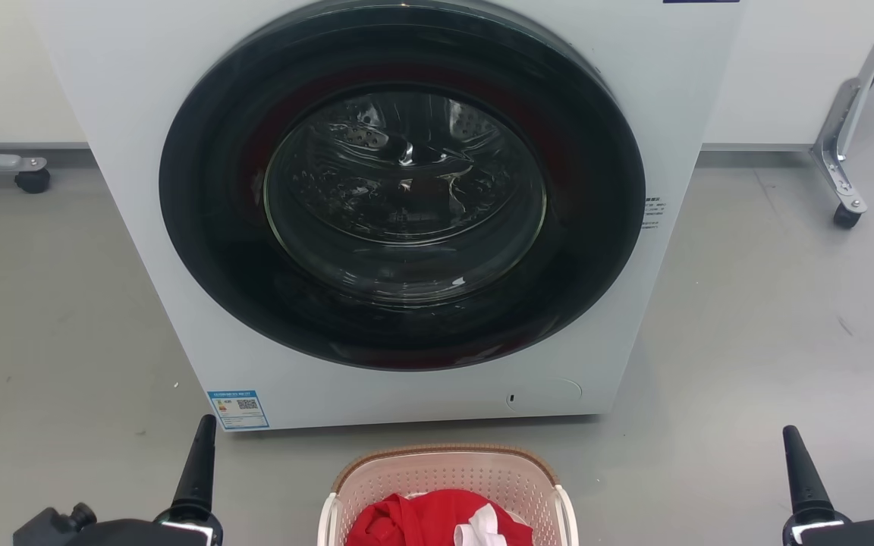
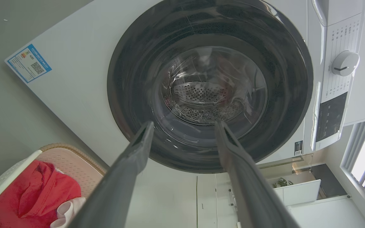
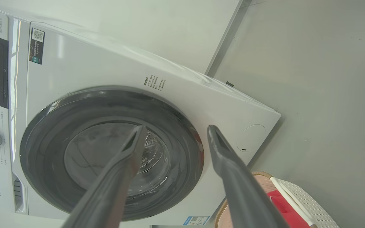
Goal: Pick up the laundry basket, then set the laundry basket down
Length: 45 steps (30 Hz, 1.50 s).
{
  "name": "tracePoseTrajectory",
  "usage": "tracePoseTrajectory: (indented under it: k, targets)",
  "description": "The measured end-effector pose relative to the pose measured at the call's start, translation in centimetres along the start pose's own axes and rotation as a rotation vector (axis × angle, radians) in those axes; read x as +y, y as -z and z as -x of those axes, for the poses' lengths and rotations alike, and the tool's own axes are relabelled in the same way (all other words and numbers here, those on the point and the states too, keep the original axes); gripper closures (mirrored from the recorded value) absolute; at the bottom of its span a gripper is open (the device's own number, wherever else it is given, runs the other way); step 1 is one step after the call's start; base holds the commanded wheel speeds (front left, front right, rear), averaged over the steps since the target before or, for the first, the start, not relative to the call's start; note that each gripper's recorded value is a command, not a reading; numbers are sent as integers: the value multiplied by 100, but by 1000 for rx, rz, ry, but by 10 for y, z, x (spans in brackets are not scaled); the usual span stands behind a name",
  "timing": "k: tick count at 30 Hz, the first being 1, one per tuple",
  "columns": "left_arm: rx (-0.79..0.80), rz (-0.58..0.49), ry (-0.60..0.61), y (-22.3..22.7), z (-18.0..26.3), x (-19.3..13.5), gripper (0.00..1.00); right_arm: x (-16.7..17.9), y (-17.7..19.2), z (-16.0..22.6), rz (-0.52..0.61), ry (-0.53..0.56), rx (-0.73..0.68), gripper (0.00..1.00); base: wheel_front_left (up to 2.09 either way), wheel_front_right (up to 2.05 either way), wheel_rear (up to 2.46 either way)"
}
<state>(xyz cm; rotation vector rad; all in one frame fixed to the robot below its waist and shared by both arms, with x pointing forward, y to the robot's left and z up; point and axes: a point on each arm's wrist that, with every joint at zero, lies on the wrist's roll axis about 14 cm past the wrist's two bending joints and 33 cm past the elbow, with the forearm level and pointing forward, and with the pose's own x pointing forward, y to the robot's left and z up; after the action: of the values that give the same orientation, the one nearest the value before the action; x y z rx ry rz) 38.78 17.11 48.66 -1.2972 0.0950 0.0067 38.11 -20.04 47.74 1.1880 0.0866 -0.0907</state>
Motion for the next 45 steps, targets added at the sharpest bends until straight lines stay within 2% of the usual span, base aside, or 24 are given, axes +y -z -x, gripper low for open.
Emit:
tracePoseTrajectory:
  k: [18, 27, 45]
  targets:
    - [50, -475, -7, 9, -6, -6, 0, 10, 7, -5, 470, -29, 38, 0, 0, 0, 0]
    - [60, -679, 14, 16, -5, -8, 0, 14, 10, -6, 644, -51, 37, 0, 0, 0, 0]
    - [18, -978, 64, 19, -2, -16, 0, 15, 19, -2, 953, -99, 28, 0, 0, 0, 0]
